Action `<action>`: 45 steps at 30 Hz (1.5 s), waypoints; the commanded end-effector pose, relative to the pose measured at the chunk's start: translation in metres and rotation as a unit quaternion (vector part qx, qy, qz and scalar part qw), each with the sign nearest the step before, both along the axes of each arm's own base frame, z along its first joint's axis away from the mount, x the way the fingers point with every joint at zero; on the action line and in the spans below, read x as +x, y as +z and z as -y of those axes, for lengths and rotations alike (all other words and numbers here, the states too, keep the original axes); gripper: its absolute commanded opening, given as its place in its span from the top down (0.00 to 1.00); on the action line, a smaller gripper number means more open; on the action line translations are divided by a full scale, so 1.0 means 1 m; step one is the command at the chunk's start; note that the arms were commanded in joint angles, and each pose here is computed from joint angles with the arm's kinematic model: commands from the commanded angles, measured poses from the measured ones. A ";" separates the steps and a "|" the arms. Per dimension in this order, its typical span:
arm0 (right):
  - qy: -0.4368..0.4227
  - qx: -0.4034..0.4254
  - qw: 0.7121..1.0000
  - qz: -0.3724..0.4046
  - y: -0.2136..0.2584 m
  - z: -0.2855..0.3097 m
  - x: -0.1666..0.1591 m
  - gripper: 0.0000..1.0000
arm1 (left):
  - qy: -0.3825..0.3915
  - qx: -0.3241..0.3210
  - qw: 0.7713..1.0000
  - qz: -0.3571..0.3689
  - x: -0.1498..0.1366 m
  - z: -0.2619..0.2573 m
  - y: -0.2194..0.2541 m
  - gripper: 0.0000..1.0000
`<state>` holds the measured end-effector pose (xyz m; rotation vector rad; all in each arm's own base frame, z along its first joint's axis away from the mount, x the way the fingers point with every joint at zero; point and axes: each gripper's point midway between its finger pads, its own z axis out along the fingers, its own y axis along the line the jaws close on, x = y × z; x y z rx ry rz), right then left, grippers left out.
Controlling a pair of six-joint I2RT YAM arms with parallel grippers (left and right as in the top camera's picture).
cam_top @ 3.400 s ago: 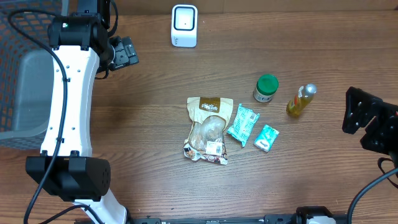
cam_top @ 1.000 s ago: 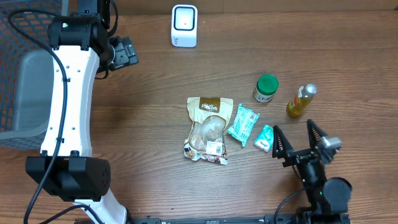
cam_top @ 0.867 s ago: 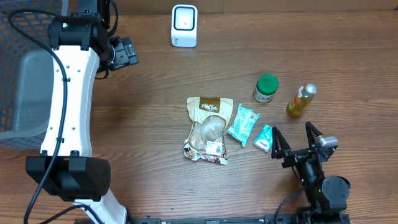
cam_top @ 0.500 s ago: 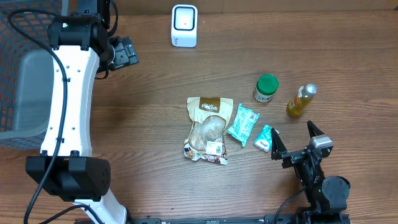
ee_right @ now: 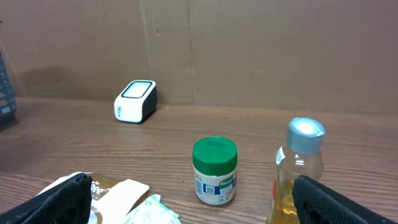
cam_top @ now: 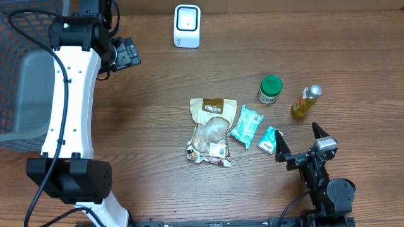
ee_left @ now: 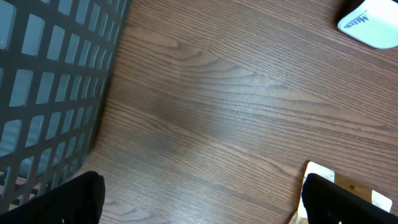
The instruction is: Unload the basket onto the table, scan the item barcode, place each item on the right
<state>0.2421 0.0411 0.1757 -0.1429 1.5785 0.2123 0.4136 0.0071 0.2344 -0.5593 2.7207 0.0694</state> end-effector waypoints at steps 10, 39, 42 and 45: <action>0.002 -0.002 1.000 0.003 -0.002 -0.001 0.000 0.00 | 0.002 -0.003 1.000 0.007 0.000 0.002 0.005 0.01; 0.002 -0.002 1.000 0.003 -0.002 -0.001 0.000 0.00 | -0.003 -0.016 0.957 0.288 -0.137 -0.001 0.195 0.00; 0.002 -0.002 1.000 0.003 -0.002 -0.001 0.000 0.00 | -0.003 -0.015 0.964 0.266 -0.139 -0.001 0.178 0.01; 0.002 -0.002 1.000 0.003 -0.002 -0.001 0.000 0.00 | -0.003 -0.013 0.974 0.226 -0.143 -0.001 0.148 0.00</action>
